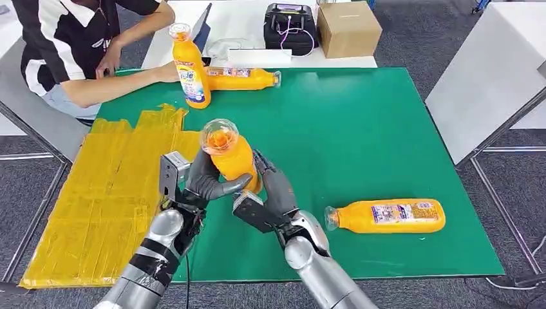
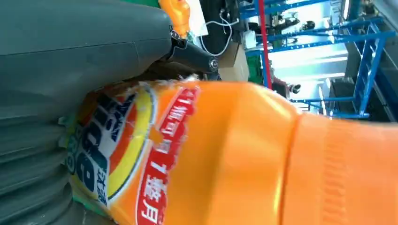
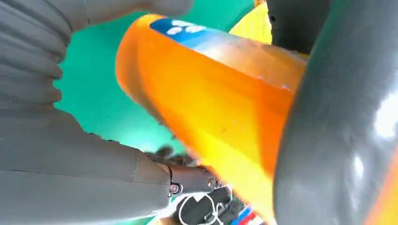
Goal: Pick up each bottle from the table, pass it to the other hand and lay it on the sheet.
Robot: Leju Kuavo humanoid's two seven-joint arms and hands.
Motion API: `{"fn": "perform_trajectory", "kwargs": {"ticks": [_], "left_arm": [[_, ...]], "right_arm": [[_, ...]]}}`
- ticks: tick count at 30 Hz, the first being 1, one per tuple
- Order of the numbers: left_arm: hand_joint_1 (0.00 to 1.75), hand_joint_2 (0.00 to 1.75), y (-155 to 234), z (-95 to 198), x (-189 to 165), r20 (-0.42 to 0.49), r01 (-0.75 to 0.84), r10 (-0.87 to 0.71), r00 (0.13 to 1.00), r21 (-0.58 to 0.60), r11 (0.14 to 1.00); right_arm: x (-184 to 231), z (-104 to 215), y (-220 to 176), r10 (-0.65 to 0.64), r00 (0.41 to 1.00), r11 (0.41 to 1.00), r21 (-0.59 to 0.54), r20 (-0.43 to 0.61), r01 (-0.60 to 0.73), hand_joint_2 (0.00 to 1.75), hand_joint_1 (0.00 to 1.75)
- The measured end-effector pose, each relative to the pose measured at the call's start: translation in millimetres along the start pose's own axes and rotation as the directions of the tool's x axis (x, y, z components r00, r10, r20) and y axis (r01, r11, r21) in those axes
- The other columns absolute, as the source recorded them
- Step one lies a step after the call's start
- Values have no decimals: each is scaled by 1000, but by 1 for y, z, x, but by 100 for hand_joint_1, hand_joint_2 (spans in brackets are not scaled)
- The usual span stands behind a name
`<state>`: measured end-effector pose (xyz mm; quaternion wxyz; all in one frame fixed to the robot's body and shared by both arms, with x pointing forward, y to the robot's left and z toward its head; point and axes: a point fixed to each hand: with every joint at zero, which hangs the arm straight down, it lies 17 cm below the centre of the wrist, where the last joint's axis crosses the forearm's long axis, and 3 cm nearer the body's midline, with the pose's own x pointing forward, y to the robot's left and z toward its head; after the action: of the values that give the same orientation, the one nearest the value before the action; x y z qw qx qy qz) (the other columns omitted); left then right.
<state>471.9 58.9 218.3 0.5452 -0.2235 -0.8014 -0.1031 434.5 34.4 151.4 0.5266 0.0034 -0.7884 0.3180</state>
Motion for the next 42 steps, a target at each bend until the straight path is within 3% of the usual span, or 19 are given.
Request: {"fn": "perform_trajectory", "kwargs": {"ticks": [2,4,5,9,18,19,20,22,24,28,30,33,37,42], "left_arm": [[175,175,7,-1,0,1,10,-10,1000,23,1000],[175,175,22,-2,0,1,142,-143,990,90,986],[175,175,30,-3,1,-2,222,-223,975,125,967],[175,175,68,-6,24,-11,489,-503,864,255,834],[175,175,83,-9,40,3,523,-547,837,289,802],[175,175,85,-9,43,6,525,-550,835,293,799],[175,175,95,-8,53,-17,650,-688,726,346,677],[175,175,105,-5,65,-55,763,-812,581,386,519],[175,175,118,-1,77,-124,866,-924,362,413,283],[175,175,148,4,79,-268,925,-963,38,375,-68],[175,175,169,10,71,-317,930,-944,-88,313,-192],[175,175,210,26,59,-406,924,-890,-206,217,-314],[175,175,259,57,39,-533,925,-806,-257,106,-365],[175,175,273,73,7,-517,925,-791,-328,-4,-381]], "right_arm": [[3,0,-5,1,1000,1000,-15,9,-1,175,0],[7,2,-15,-4,1000,999,-49,21,6,175,0],[10,3,-21,-13,1000,998,-65,29,14,0,0],[30,12,-60,11,995,988,-157,97,5,0,0],[48,20,-86,37,989,976,-216,145,-5,0,0],[52,23,-92,43,987,974,-227,156,-7,175,0],[60,28,-103,63,981,965,-263,184,-12,175,0],[68,35,-113,75,975,955,-297,207,-11,175,0],[79,44,-125,89,966,944,-330,242,-4,175,0],[101,56,-146,180,942,910,-412,283,-50,175,0],[110,58,-157,204,933,893,-446,297,-53,175,0],[119,60,-168,220,923,876,-480,315,-45,175,0],[127,63,-186,233,914,848,-529,332,-24,175,0],[131,63,-192,244,907,844,-537,344,-23,175,0]]}}
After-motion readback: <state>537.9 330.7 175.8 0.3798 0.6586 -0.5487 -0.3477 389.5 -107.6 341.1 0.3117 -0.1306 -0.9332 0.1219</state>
